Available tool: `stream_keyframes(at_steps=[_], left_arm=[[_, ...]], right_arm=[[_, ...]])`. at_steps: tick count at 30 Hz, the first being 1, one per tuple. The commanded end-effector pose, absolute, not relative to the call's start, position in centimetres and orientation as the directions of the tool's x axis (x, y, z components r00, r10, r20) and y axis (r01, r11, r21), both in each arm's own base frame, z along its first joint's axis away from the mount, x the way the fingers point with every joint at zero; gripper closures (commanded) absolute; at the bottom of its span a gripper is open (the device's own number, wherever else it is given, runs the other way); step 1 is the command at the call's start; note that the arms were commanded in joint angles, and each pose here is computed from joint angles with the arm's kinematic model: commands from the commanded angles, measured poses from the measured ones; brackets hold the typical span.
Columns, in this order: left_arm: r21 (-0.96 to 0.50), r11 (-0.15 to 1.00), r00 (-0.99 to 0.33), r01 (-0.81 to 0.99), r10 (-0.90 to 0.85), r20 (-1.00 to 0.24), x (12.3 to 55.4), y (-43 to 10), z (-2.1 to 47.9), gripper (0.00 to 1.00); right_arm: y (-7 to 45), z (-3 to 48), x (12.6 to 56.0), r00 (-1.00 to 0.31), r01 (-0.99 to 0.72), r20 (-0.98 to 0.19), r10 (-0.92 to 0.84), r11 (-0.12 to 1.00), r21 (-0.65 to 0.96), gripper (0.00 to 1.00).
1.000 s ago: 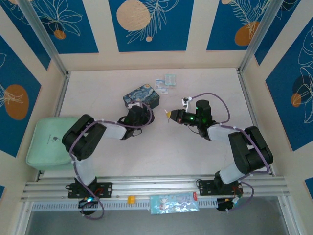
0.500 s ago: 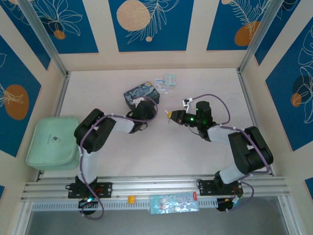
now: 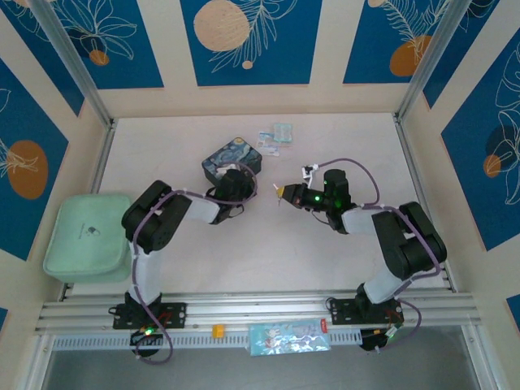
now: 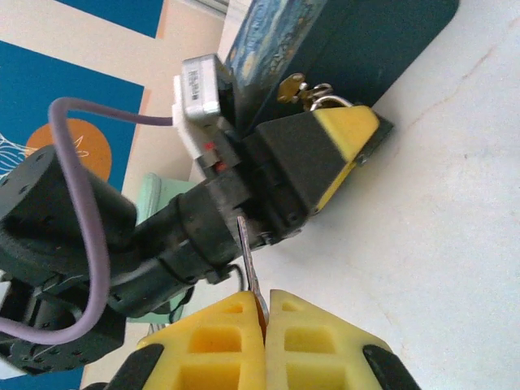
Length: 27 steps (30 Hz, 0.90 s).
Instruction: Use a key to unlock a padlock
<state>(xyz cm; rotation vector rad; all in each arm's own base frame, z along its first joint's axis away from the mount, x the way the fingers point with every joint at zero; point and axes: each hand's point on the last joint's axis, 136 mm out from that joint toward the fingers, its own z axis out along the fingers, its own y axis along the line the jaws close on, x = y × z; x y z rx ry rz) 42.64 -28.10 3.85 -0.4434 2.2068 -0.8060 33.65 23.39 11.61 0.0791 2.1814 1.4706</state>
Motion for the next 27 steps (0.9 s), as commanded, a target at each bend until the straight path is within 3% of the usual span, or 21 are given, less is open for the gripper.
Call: stream_keyframes(at_steps=[1, 12, 27], left_arm=[[-0.791, 0.609, -0.700, -0.058, -0.589, -0.402, 41.8, -28.6, 6.4, 1.00], [-0.958, 0.284, -0.720, -0.036, -0.672, -0.172, 41.2, -28.1, 11.9, 1.00], [-0.987, 0.157, -0.770, 0.025, -0.627, -0.119, 39.5, -27.7, 13.5, 1.00]], right_arm=[[24.3, 11.7, 33.4, -0.884, -0.230, -0.351, 0.309, 0.366, 0.902, 1.00], [26.5, 11.6, 33.6, -0.908, -0.234, -0.313, 0.278, 0.282, 0.930, 1.00], [29.1, 12.2, 35.0, -0.919, -0.281, -0.328, 0.218, 0.220, 0.934, 1.00]])
